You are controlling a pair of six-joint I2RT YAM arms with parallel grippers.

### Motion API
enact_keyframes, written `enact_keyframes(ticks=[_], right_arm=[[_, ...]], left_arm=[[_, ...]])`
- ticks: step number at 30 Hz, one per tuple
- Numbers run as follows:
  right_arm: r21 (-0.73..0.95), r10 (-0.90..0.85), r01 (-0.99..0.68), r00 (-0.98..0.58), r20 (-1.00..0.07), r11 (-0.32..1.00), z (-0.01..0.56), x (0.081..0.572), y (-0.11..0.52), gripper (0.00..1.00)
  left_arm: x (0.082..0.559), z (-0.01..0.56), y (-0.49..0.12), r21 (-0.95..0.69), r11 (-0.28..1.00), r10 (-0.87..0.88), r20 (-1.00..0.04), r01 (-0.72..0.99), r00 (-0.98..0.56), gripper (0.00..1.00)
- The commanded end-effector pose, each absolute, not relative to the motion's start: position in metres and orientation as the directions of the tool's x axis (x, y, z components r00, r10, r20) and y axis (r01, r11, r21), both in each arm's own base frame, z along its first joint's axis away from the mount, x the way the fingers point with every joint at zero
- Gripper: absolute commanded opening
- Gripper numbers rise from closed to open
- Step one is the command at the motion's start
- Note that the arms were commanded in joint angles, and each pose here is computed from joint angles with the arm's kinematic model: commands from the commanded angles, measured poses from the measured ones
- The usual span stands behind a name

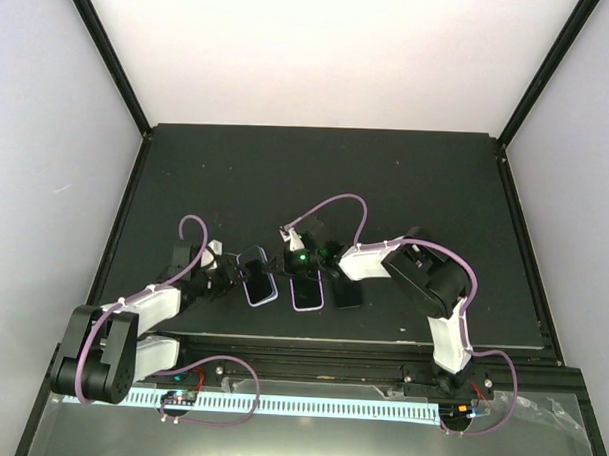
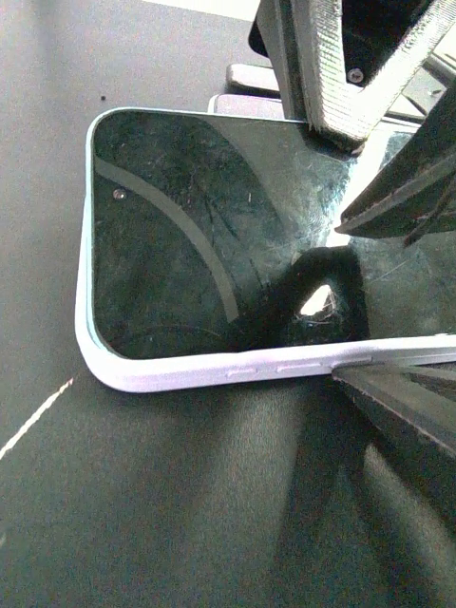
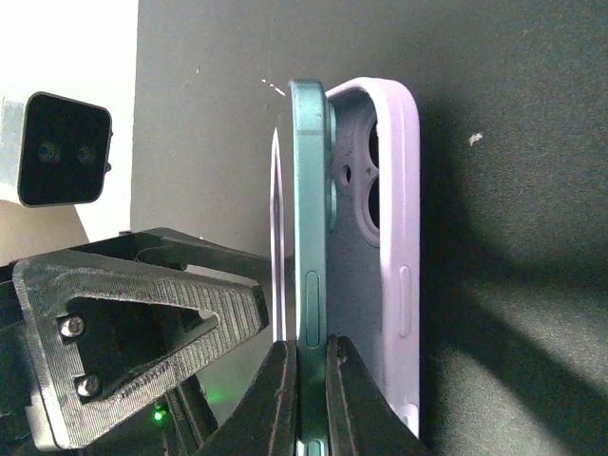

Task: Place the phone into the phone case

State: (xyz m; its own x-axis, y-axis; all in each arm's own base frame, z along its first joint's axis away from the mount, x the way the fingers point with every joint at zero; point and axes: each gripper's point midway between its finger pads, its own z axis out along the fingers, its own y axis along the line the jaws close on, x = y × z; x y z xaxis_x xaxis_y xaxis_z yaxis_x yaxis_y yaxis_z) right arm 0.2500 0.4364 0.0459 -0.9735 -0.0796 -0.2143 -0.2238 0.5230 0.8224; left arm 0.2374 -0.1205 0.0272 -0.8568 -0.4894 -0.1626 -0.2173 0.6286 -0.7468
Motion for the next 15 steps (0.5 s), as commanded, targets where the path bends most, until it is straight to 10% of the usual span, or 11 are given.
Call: enact_keyframes(ticks=[1, 15], right_arm=[[0.797, -0.071, -0.221, -0.973, -0.22, 0.562, 0.025, 0.239, 0.442, 0.01], [0.724, -0.107, -0.304, -0.946, -0.306, 0.619, 0.044, 0.241, 0.429, 0.15]], left_arm=[[0.23, 0.044, -0.143, -0.821, 0.548, -0.444, -0.124, -0.16, -0.887, 0.37], [0.23, 0.045, -0.138, -0.792, 0.587, -0.45, -0.146, -0.169, -0.881, 0.28]])
